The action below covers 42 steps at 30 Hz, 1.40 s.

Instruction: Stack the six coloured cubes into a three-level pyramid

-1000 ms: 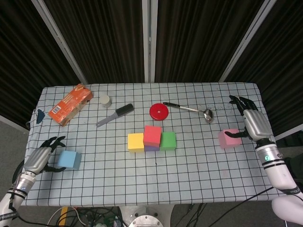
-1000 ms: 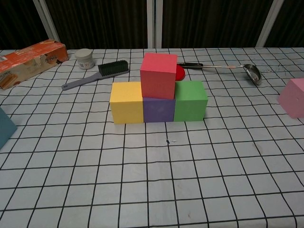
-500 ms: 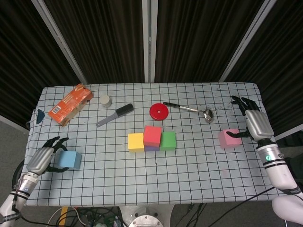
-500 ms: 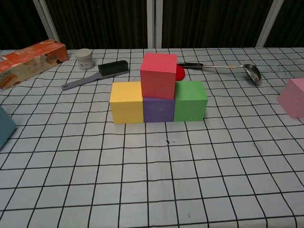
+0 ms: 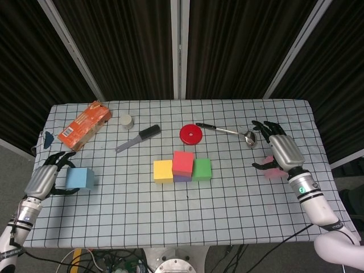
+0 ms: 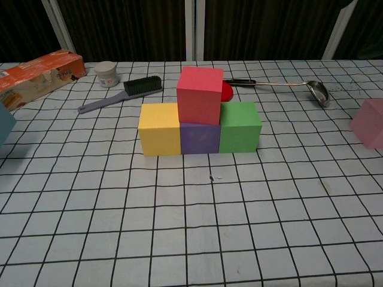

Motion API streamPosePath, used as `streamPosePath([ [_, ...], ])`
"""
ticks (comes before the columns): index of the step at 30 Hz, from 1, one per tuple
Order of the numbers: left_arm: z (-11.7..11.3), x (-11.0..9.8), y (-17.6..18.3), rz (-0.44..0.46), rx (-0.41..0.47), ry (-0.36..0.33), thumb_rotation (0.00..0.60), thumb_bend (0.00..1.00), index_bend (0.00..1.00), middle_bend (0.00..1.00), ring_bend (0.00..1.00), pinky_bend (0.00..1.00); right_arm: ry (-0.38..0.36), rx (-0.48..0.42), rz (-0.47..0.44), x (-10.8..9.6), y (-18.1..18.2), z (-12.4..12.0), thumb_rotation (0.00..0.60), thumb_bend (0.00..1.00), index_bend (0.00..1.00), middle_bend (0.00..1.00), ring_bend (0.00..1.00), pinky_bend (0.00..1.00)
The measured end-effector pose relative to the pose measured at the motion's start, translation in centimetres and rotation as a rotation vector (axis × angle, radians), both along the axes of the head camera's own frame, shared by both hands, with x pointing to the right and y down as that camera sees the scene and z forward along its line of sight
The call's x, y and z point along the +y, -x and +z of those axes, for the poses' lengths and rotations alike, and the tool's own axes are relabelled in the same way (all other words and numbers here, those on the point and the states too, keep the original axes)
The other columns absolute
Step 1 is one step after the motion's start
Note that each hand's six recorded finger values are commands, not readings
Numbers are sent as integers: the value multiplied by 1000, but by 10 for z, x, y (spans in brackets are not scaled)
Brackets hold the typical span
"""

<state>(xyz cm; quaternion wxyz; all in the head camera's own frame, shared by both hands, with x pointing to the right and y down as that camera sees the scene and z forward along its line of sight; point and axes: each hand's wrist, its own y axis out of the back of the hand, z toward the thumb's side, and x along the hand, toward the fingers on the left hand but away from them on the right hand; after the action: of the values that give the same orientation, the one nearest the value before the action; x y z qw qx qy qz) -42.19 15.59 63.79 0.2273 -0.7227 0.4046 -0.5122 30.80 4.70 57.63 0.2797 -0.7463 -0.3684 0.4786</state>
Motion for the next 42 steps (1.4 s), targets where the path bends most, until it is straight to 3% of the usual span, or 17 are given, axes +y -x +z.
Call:
streamPosePath([
  [7,-2,2,12,-41,5,6,600,93,129,396,79,87,54,-66,-82,2,51,-3,600,0,0,155,0,0],
  [11,-5,1,17,-55,11,-4,600,93,129,396,79,86,65,-75,-116,8,75,5,600,0,0,97,0,0],
  [21,-6,6,29,-71,10,15,600,93,128,396,79,85,110,-162,-67,25,152,47,600,0,0,116,0,0],
  [33,-7,11,48,-98,5,36,600,93,128,395,79,84,130,-151,-68,24,187,66,600,14,0,288,0,0],
  [42,-7,12,50,-100,5,36,600,93,129,395,79,84,125,-109,-73,26,188,70,600,68,0,361,0,0],
])
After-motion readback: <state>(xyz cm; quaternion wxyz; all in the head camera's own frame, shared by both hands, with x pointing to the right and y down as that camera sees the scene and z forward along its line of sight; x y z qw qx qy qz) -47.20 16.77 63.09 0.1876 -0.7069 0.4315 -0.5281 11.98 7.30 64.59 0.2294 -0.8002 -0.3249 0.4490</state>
